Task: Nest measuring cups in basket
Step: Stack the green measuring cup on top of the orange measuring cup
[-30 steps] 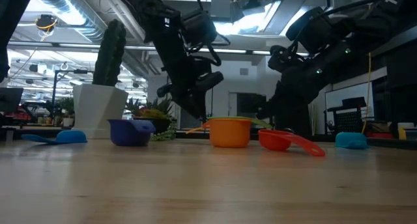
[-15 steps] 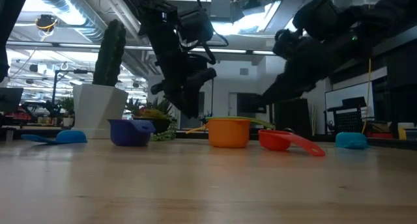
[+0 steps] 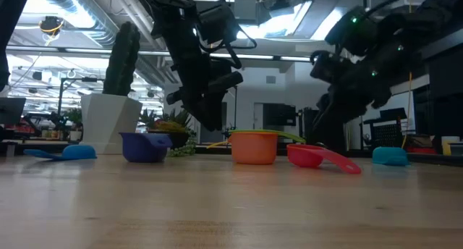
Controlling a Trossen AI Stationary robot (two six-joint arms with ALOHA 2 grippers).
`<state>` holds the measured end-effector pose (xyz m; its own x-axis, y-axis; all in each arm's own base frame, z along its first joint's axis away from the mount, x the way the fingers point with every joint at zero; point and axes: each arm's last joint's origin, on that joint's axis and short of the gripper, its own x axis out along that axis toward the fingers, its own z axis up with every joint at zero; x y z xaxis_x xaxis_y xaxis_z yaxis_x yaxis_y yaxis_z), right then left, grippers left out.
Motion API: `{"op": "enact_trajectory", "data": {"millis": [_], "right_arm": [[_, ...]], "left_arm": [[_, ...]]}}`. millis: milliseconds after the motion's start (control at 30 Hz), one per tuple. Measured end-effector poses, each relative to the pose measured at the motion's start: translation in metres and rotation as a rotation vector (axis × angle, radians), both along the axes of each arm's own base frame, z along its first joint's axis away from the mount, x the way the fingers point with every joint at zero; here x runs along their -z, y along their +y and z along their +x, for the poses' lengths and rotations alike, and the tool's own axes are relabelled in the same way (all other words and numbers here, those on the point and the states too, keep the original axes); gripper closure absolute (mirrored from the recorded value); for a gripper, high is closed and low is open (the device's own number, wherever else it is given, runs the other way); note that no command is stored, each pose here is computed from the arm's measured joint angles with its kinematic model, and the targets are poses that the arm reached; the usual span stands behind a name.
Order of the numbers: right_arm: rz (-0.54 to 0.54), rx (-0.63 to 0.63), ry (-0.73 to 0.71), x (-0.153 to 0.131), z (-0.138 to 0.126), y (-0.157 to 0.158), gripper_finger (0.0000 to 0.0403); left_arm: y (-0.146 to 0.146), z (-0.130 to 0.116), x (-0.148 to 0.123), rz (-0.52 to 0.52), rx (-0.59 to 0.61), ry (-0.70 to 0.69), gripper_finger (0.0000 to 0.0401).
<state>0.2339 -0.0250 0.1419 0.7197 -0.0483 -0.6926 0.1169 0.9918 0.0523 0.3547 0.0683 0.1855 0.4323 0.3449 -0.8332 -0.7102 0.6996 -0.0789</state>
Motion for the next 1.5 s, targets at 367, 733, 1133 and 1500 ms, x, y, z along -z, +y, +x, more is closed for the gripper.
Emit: {"op": "enact_trajectory", "data": {"millis": [367,733,1133,1500], "right_arm": [[-0.021,0.049,-0.002,0.013,0.008,-0.009,0.0178],[-0.024,0.074,-0.023,0.013,0.009,-0.015,0.0178],[-0.024,0.074,-0.028,0.012,0.010,-0.015,0.0178],[-0.028,0.076,-0.056,0.011,0.012,-0.015,0.0178]], "left_arm": [[0.001,0.002,-0.002,0.005,-0.032,-0.037,0.0308],[0.002,0.002,-0.002,0.027,-0.070,-0.039,0.0308],[0.002,0.004,0.005,0.014,-0.092,-0.032,0.0308],[0.006,0.011,0.023,0.001,-0.102,-0.036,0.0308]]}}
